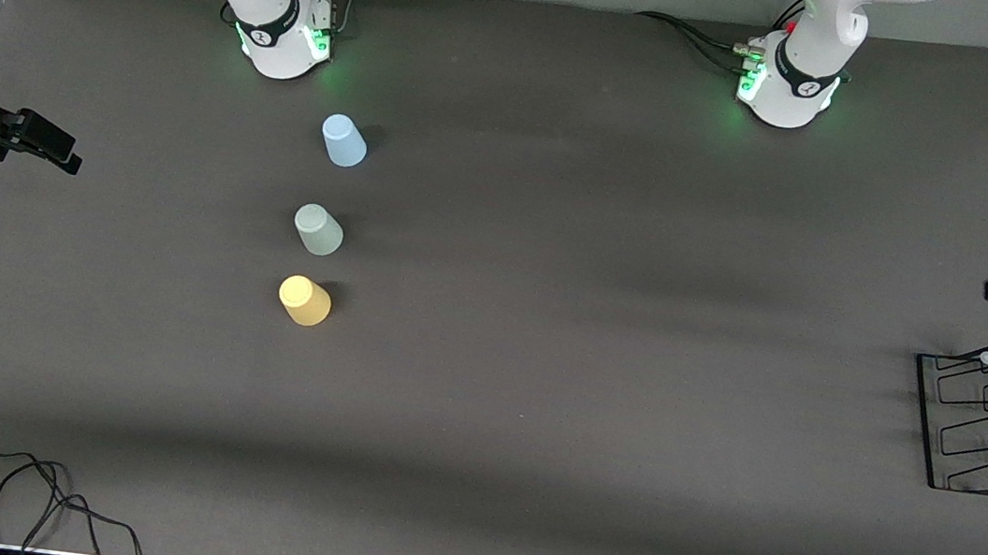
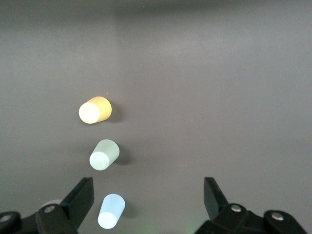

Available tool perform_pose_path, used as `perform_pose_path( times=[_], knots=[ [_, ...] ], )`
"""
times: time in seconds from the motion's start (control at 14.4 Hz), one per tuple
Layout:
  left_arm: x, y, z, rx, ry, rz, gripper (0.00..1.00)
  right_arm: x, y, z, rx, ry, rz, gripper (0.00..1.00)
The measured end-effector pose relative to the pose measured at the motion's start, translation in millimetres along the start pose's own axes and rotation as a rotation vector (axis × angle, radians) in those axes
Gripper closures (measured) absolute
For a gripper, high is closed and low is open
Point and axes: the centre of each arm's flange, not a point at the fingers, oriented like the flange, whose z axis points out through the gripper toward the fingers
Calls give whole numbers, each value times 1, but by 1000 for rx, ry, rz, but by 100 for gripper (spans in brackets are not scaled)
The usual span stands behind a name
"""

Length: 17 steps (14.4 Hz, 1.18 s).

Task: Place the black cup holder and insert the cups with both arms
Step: 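Lower the left gripper onto the wooden dowel of the black rack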

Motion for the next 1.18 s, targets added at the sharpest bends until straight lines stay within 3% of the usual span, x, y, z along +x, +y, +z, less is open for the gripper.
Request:
perform_pose_path(
  times=[0.28,0.62,0.9,1.18],
  knots=[
    [-23,22,-22,10,-29,15,0,0,0,0,0,0,0,0],
    [-21,29,-17,11,-30,27,0,0,0,1,0,-1,0,0],
    [6,17,0,33,56,4,0,1,0,1,0,-2,0,0],
    [38,-25,43,55,88,-61,0,1,0,1,0,-2,0,0]
  ],
)
